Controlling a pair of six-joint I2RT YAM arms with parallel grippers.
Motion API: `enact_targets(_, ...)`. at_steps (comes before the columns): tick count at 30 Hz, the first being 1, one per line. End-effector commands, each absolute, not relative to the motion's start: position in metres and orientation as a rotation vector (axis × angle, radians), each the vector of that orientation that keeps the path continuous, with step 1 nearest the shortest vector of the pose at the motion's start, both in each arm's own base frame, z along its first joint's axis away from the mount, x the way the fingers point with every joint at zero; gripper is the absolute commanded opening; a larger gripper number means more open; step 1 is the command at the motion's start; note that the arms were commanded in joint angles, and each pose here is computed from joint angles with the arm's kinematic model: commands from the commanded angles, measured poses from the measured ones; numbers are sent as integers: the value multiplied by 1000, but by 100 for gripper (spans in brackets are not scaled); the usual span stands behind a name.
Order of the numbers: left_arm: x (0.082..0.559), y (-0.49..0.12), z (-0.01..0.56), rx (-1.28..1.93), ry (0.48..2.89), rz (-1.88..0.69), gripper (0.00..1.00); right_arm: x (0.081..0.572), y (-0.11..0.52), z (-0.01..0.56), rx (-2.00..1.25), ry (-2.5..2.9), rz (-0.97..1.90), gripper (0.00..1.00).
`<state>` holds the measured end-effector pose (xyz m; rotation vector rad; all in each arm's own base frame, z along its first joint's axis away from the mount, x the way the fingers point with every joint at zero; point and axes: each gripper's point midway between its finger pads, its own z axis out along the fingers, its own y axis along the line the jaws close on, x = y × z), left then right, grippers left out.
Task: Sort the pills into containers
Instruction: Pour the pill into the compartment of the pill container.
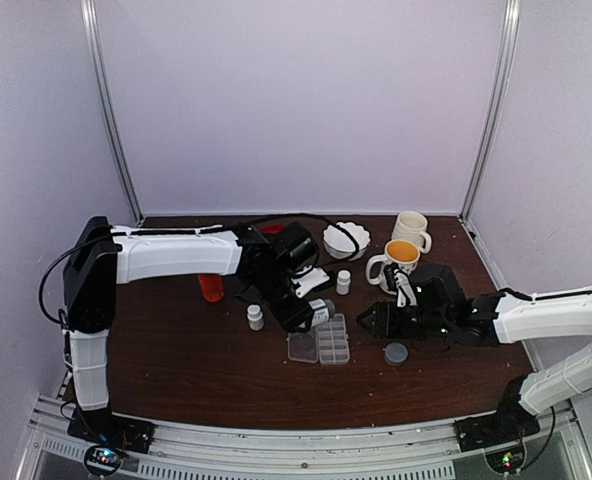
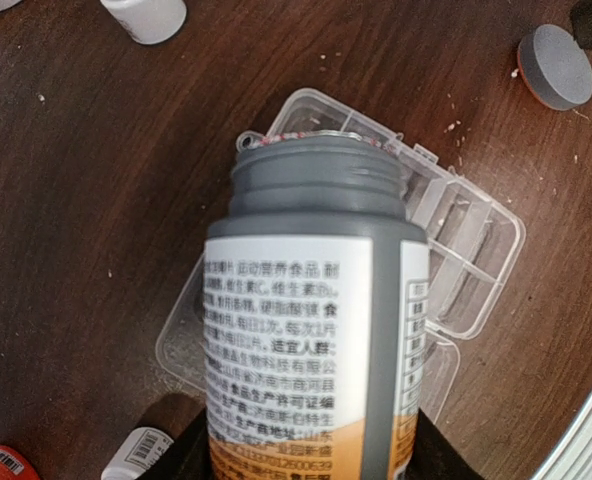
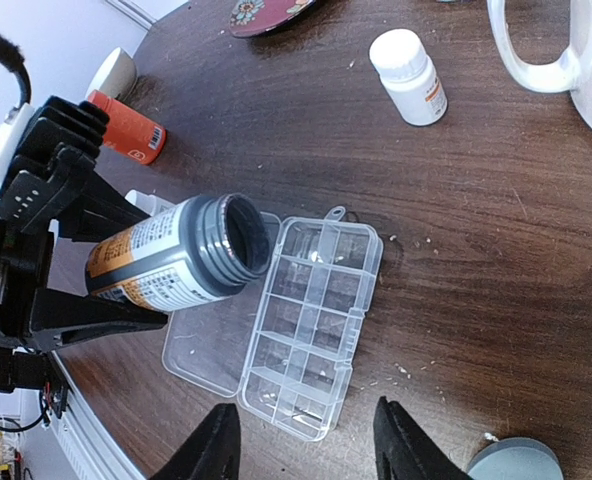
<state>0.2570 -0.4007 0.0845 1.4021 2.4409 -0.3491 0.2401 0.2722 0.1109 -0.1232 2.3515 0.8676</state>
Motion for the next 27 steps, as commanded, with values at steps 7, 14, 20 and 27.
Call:
enact_targets(7,258,-409,94,1382,2465,-394,0,243,268,116,-117,2325,838,47)
enact_targets(14,257,-410,86,1398,2481,-374,0,242,268,115,-122,2330,832,46)
enact_targets(20,258,-415,80,1409,2472,-379,0,242,265,114,-123,2331,815,46)
enact_targets(27,255,-420,76,1422,2466,-391,0,242,264,116,-123,2327,809,46)
